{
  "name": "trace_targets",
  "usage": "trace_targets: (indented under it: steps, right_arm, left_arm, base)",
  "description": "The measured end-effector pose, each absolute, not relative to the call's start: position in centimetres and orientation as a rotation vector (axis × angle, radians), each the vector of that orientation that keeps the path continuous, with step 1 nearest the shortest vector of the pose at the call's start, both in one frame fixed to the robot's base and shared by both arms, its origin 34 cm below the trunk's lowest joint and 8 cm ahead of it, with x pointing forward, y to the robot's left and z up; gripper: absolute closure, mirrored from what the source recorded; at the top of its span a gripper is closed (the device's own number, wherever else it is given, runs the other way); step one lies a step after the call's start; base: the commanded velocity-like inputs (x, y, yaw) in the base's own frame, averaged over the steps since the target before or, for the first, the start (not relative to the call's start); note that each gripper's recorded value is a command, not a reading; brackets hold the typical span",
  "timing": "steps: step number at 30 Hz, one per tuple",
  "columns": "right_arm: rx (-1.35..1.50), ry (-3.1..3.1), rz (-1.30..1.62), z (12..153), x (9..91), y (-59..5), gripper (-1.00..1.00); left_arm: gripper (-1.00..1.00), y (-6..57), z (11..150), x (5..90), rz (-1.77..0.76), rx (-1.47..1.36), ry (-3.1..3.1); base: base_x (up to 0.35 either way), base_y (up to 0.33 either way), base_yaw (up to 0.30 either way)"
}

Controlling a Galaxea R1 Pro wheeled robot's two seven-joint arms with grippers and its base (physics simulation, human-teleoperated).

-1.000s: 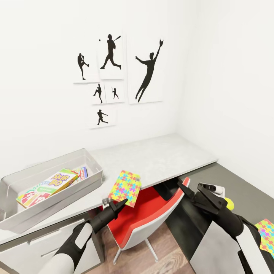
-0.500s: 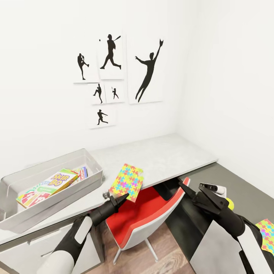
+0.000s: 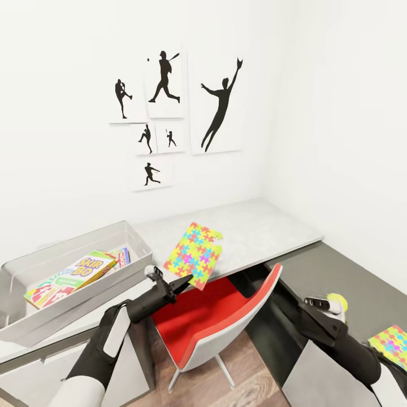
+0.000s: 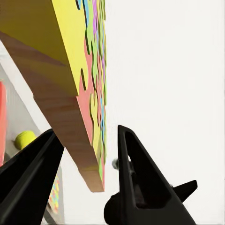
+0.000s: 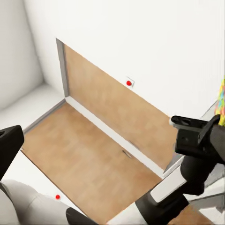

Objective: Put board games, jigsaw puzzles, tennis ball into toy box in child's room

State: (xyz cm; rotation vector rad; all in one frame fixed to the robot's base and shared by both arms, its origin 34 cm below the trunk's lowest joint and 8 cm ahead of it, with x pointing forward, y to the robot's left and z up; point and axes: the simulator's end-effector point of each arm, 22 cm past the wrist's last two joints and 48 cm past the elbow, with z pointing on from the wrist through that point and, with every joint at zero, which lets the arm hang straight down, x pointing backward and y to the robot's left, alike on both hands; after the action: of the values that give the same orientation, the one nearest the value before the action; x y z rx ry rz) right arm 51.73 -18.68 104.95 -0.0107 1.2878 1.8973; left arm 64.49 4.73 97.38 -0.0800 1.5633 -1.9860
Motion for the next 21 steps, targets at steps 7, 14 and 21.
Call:
trace_targets:
  steps: [7,14,21]
  right_arm:
    - [0.019,1.324,1.822,102.5,50.7,-19.0,-1.0]
    - [0.024,1.338,1.811,102.0,50.7,-19.0,-1.0]
    - [-0.026,1.442,1.75,99.9,50.6,-18.0,-1.0]
  left_arm:
    - [1.0,3.6,100.7,60.4,-2.026,0.064,1.551]
    - [1.0,3.4,102.2,59.1,-2.054,0.109,1.552]
    - [1.0,3.4,103.8,57.9,-2.062,0.154,1.54]
  base:
    - [0.0,0.0,0.0]
    - [0.0,0.0,0.0]
    - [0.0,0.0,0.0]
